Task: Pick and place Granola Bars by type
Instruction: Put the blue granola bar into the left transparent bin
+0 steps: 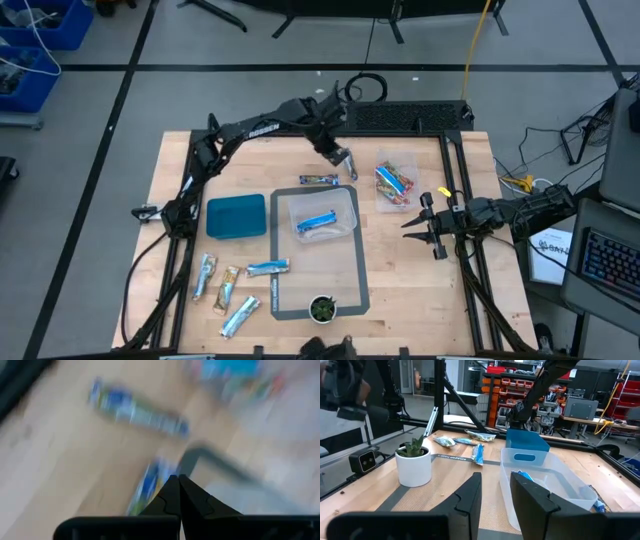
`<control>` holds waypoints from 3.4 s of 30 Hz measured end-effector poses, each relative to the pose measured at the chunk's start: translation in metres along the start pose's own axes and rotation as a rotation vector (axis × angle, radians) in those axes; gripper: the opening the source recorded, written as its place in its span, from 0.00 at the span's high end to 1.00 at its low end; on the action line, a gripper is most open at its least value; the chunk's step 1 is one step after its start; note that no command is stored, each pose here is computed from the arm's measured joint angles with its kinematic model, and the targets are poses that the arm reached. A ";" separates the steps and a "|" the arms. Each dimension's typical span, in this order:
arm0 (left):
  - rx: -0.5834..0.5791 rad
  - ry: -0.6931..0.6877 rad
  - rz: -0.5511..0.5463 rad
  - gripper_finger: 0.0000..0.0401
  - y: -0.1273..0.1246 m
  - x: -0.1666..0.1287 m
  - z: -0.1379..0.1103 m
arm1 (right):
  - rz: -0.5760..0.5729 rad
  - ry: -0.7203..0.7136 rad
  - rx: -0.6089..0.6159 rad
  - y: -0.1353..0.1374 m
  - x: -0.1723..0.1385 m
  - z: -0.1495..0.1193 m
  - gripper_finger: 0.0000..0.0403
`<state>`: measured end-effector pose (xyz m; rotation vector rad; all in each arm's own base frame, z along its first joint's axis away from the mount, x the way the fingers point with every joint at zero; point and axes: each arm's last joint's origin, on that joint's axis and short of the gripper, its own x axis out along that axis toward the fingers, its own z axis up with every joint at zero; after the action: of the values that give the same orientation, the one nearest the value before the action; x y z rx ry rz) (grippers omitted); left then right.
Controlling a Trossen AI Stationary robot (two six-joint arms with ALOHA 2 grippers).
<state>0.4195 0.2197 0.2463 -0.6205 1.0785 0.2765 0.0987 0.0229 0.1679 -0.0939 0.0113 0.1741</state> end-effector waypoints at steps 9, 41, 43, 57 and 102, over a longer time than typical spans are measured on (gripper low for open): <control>0.089 0.316 0.319 1.00 -0.005 0.012 -0.039 | 0.000 0.001 0.000 0.000 0.000 0.000 0.76; 0.260 0.130 0.182 0.95 0.019 0.014 -0.017 | 0.000 0.000 0.000 0.000 0.000 0.000 0.76; 0.261 0.079 0.116 0.98 0.019 0.013 -0.012 | 0.000 0.000 0.000 0.000 0.000 0.000 0.77; 0.442 -0.622 -0.015 0.99 -0.030 -0.050 -0.068 | 0.000 0.000 0.000 0.000 0.000 0.000 0.77; 0.419 -0.401 0.335 0.57 0.040 0.050 -0.192 | 0.000 0.001 0.000 0.000 0.000 0.000 0.76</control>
<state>0.2813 0.1334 0.1266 -0.0003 0.8111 0.4297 0.0987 0.0229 0.1679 -0.0937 0.0121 0.1744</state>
